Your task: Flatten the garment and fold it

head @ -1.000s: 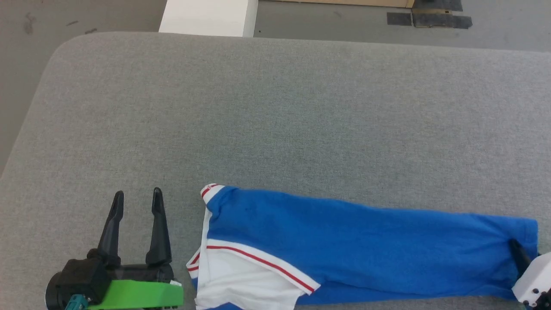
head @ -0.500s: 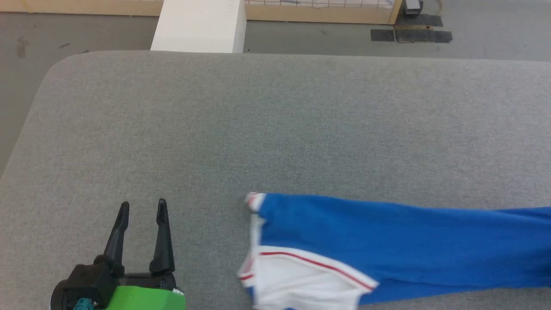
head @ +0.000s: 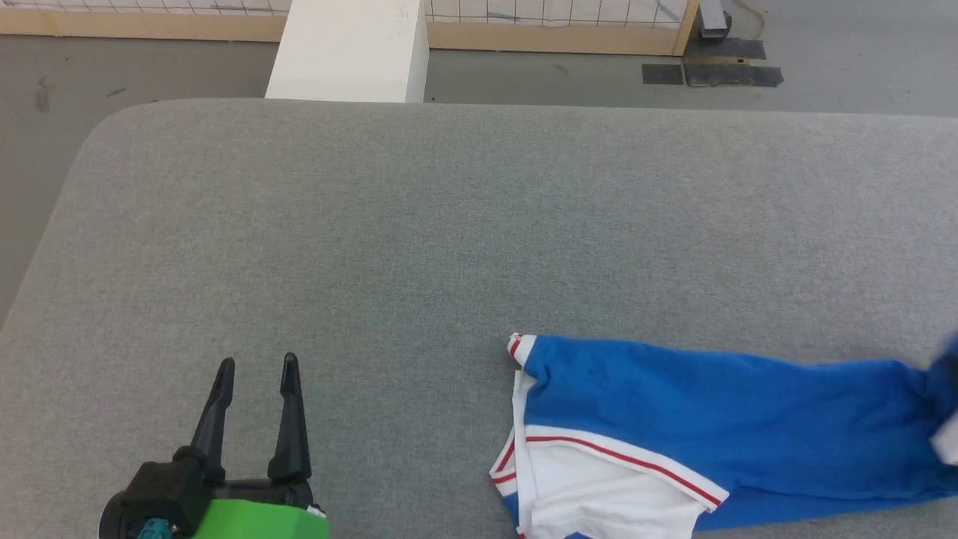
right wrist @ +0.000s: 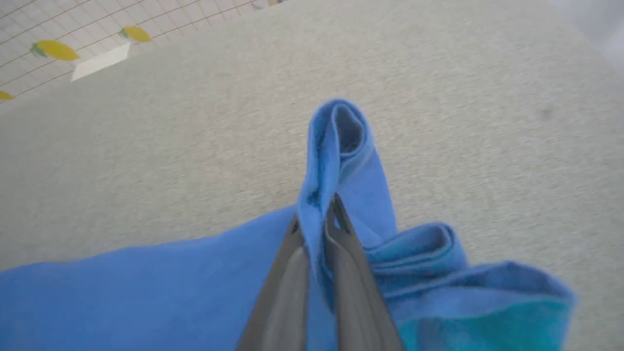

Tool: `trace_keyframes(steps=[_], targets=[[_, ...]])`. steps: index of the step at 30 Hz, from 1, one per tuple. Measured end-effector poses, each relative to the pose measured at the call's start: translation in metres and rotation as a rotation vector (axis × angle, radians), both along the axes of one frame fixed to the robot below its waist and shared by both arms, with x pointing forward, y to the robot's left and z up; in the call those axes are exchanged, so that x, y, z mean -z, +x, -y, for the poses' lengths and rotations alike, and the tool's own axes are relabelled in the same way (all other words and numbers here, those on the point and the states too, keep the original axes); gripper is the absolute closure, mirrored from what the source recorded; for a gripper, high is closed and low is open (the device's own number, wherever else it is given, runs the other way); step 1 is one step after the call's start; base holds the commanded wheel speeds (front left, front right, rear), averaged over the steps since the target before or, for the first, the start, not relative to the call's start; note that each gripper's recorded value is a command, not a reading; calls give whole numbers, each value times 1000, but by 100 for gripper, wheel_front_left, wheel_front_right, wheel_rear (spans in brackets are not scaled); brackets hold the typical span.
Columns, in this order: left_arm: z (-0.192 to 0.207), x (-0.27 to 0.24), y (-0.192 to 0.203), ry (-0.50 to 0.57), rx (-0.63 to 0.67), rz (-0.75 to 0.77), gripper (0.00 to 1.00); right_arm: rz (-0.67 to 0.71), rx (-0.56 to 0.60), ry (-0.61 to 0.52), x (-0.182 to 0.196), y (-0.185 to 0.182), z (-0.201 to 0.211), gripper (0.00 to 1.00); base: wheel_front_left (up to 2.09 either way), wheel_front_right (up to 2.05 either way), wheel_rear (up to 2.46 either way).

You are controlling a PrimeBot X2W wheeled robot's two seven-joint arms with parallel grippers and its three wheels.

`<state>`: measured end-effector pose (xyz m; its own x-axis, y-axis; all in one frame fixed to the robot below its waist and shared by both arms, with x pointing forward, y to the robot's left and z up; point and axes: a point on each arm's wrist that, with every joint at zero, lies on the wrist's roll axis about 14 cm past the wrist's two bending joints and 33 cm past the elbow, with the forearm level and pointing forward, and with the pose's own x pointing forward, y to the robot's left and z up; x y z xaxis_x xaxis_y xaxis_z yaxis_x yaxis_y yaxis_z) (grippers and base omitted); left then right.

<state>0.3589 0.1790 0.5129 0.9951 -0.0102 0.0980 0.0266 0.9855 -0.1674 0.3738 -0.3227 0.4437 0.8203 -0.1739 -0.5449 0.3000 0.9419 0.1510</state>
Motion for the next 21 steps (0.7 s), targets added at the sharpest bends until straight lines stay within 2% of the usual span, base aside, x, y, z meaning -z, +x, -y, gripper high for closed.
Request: trace_keyframes(steps=[5,13,21], targets=[[1,0,-1,-6,-1,0,0,22,-195,126,-12,8,-80,100,0,0,0],[1,2,-4,-16,-6,-6,0,27,-499,178,-32,3,-182,100,0,0,0],[-3,4,-5,-18,-17,-12,0,-10,-735,231,-28,-7,-263,100,0,0,0]])
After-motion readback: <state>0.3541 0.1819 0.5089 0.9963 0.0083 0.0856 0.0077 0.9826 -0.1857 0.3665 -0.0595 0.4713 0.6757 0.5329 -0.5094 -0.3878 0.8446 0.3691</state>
